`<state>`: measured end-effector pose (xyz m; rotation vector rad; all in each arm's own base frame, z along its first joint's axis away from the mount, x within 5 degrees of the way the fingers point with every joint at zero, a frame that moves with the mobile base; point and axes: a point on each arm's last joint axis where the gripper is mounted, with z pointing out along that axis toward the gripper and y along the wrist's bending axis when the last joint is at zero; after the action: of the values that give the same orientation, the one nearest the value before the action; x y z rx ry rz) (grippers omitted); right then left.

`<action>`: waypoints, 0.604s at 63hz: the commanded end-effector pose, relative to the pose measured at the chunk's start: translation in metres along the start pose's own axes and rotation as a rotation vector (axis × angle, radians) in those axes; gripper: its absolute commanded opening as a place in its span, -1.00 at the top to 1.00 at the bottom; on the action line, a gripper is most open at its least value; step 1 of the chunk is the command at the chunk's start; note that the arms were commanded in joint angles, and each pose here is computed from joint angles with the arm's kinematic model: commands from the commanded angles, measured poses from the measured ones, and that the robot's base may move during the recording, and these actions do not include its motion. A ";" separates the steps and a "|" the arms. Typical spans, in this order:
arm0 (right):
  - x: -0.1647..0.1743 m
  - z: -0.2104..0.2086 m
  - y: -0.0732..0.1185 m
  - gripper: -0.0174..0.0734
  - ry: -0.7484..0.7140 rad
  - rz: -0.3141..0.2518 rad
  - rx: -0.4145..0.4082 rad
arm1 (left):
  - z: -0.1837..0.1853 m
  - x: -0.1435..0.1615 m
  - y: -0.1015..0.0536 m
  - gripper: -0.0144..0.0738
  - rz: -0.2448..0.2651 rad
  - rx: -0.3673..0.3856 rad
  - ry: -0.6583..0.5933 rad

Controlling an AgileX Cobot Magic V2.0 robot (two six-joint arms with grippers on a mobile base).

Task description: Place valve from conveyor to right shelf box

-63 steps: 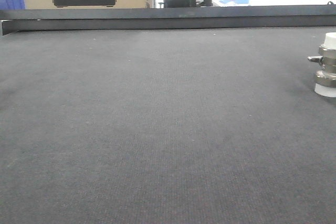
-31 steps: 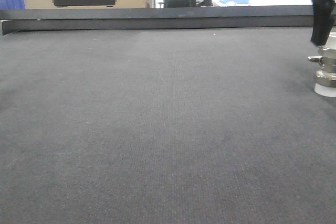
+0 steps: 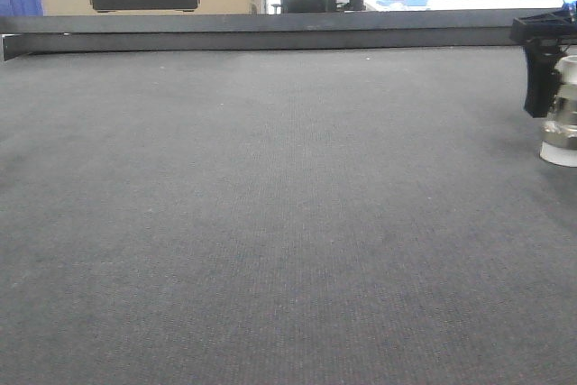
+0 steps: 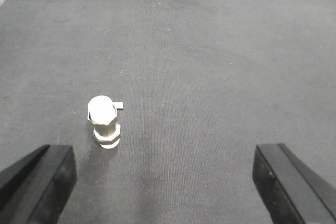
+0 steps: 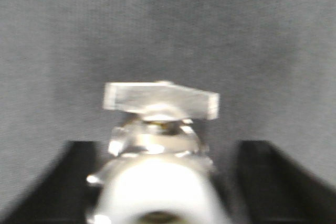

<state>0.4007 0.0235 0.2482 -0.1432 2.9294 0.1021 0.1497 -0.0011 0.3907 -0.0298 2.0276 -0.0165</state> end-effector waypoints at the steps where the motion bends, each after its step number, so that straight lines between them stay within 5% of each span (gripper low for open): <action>1: -0.001 -0.003 -0.002 0.28 -0.009 -0.013 0.015 | -0.004 -0.005 -0.002 -0.64 -0.009 0.010 -0.010; 9: 0.000 -0.006 -0.001 0.98 -0.004 -0.014 0.014 | -0.004 -0.011 -0.001 -0.64 -0.010 0.004 0.067; 27: 0.010 -0.034 0.002 0.96 -0.081 -0.019 0.019 | 0.020 -0.050 -0.001 -0.64 -0.010 -0.025 0.290; 38: 0.031 -0.049 0.005 0.96 -0.147 -0.013 0.013 | 0.057 -0.072 0.019 -0.64 -0.030 -0.079 0.442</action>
<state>0.3734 0.0225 0.2781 -0.1438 2.8447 0.0925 0.2147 0.0092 0.4286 -0.0955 2.4070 0.0227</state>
